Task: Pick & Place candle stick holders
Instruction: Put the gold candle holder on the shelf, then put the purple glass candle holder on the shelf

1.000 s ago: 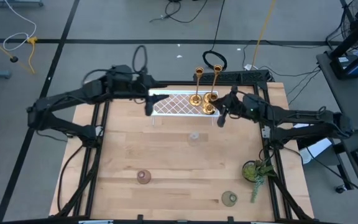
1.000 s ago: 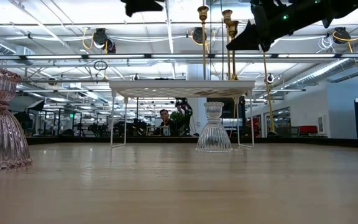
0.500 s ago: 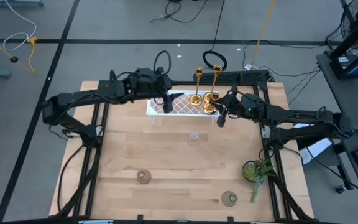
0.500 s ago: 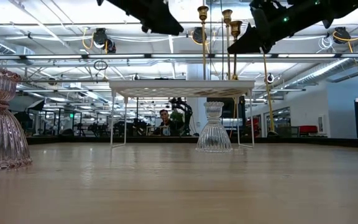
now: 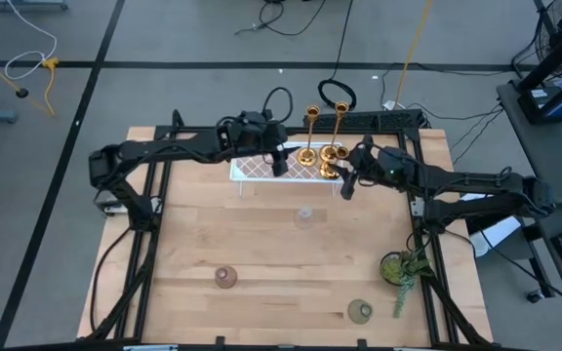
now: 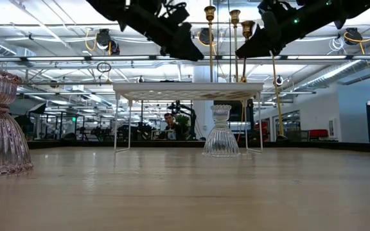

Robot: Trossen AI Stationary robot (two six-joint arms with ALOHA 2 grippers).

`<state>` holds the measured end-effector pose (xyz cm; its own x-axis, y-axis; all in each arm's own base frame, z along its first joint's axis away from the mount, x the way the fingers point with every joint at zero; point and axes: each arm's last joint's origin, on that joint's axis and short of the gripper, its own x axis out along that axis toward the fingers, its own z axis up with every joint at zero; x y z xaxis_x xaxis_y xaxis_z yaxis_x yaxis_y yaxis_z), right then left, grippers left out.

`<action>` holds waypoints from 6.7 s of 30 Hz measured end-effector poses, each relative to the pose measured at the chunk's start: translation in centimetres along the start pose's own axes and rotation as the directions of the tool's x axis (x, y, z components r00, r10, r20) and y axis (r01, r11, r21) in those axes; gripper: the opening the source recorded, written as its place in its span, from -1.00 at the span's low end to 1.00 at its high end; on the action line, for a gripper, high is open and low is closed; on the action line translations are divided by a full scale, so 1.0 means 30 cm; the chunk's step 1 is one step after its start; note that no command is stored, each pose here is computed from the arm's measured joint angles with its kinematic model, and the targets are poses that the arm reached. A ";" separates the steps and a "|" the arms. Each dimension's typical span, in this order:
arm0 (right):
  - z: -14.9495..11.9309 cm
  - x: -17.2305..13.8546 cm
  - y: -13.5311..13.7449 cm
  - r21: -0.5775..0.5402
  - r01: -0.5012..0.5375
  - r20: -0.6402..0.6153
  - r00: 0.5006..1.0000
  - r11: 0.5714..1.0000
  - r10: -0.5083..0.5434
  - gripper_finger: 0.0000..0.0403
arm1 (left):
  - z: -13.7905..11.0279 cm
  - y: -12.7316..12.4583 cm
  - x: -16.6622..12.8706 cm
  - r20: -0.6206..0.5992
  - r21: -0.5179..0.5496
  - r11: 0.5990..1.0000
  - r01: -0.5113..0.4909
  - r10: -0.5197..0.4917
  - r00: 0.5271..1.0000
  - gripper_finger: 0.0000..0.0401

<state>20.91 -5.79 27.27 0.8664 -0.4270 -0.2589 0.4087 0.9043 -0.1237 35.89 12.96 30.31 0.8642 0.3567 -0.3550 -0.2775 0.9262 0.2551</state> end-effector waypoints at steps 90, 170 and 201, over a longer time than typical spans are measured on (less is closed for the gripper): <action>-0.044 -0.005 -0.001 -0.026 0.025 -0.138 0.990 0.999 -0.028 -0.10 | -0.065 -0.044 0.125 0.059 -0.152 0.974 0.169 -0.161 0.985 -0.05; -0.324 -0.141 0.207 0.288 -0.339 0.220 0.934 0.896 0.282 0.19 | -0.681 -0.671 -0.762 0.114 0.077 0.720 0.690 -0.694 0.711 0.12; -0.324 -0.141 0.206 0.260 -0.334 0.220 0.934 0.906 0.281 0.18 | -0.738 -0.767 -0.630 0.102 -0.030 0.851 0.525 -0.519 0.848 0.12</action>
<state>16.99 1.60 18.27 0.9874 -0.1440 -0.0659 0.1553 0.9622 0.2237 16.66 -12.40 11.23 0.9201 -0.1910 -0.3420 0.2047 0.9788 0.0042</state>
